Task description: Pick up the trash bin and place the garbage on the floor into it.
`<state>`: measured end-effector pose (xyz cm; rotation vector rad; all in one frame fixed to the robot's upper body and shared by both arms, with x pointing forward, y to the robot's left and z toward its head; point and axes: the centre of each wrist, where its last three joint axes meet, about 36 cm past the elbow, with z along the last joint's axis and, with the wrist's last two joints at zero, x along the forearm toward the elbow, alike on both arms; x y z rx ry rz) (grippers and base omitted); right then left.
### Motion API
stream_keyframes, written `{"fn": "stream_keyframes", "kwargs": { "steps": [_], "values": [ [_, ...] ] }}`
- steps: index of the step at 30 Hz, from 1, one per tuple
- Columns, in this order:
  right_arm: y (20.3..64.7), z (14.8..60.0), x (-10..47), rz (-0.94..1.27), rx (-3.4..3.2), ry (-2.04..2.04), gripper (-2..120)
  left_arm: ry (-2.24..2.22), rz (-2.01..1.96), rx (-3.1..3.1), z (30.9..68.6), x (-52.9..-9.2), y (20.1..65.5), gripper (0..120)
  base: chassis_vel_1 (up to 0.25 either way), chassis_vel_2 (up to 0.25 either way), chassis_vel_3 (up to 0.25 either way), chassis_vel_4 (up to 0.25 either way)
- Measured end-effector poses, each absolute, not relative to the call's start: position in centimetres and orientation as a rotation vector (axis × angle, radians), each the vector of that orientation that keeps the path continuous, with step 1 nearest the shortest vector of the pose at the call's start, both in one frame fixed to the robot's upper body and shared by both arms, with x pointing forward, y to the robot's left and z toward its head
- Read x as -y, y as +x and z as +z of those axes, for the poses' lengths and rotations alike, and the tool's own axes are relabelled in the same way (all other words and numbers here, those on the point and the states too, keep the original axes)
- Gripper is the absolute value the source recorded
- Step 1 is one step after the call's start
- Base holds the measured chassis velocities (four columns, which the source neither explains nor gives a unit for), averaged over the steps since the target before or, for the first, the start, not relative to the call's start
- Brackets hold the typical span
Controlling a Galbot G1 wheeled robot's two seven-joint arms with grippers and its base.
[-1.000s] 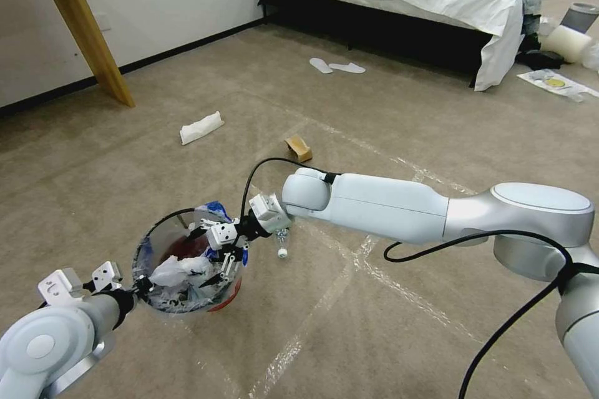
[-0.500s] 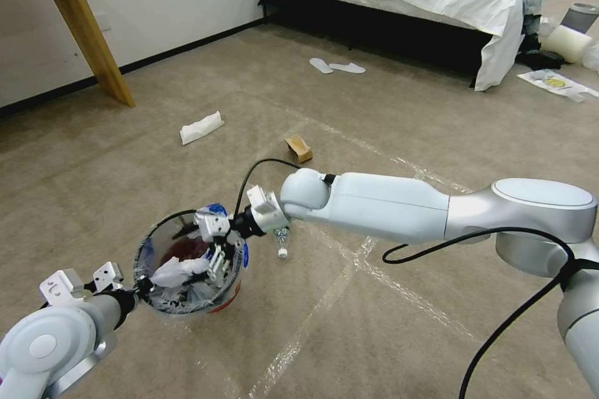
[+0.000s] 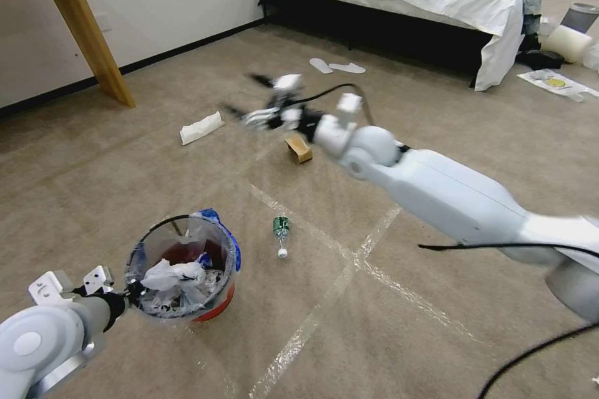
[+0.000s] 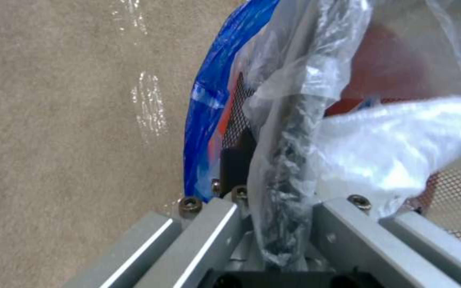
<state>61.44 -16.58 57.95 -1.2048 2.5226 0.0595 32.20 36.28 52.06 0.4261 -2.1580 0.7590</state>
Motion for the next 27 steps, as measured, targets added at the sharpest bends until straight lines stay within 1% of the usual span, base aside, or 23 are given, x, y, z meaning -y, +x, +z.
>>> {"fn": "stream_keyframes", "kwargs": {
  "steps": [5,6,7,8,9,11,12,14,15,19,27],
  "values": [
    [60.1,57.1,20.3,0.166,-2.618,-0.954,100,0.429,0.765,2.158,52.4,-36.6,32.2,0,0.0,0.0,0.0,0.0],
    [60.1,57.1,20.3,0.166,-2.618,-0.954,100,0.429,0.765,2.158,52.4,-36.6,32.2,0,0.0,0.0,0.0,0.0],
    [59.6,56.5,20.7,0.196,-2.639,-0.916,100,0.431,0.767,2.158,52.4,-36.6,32.2,0,0.0,0.0,0.0,0.0],
    [58.6,54.9,21.0,0.241,-2.671,-0.876,100,0.439,0.769,2.158,52.5,-36.8,32.0,0,0.0,0.0,0.0,0.0],
    [58.6,54.9,21.0,0.241,-2.671,-0.876,100,0.439,0.769,2.158,52.5,-36.8,32.0,0,0.0,0.0,0.0,0.0],
    [57.5,51.9,21.2,0.273,-2.71,-0.847,100,0.445,0.771,2.157,52.6,-36.8,31.6,0,0.0,0.0,0.0,0.0],
    [57.5,51.9,21.2,0.273,-2.71,-0.847,100,0.445,0.771,2.157,52.6,-36.8,31.6,0,0.0,0.0,0.0,0.0],
    [56.3,48.7,21.6,0.281,-2.734,-0.783,100,0.444,0.772,2.157,52.6,-36.6,31.4,0,0.0,0.0,0.0,0.0],
    [56.3,48.7,21.6,0.281,-2.734,-0.783,100,0.444,0.772,2.157,52.6,-36.6,31.4,0,0.0,0.0,0.0,0.0],
    [54.7,45.6,22.7,0.276,-2.787,-0.649,100,0.441,0.773,2.158,52.5,-36.2,31.1,0,0.0,0.0,0.0,0.0],
    [53.2,43.6,23.1,0.312,-2.82,-0.564,100,0.435,0.775,2.168,52.7,-35.8,30.9,0,0.0,0.0,0.0,0.0]
  ]
}}
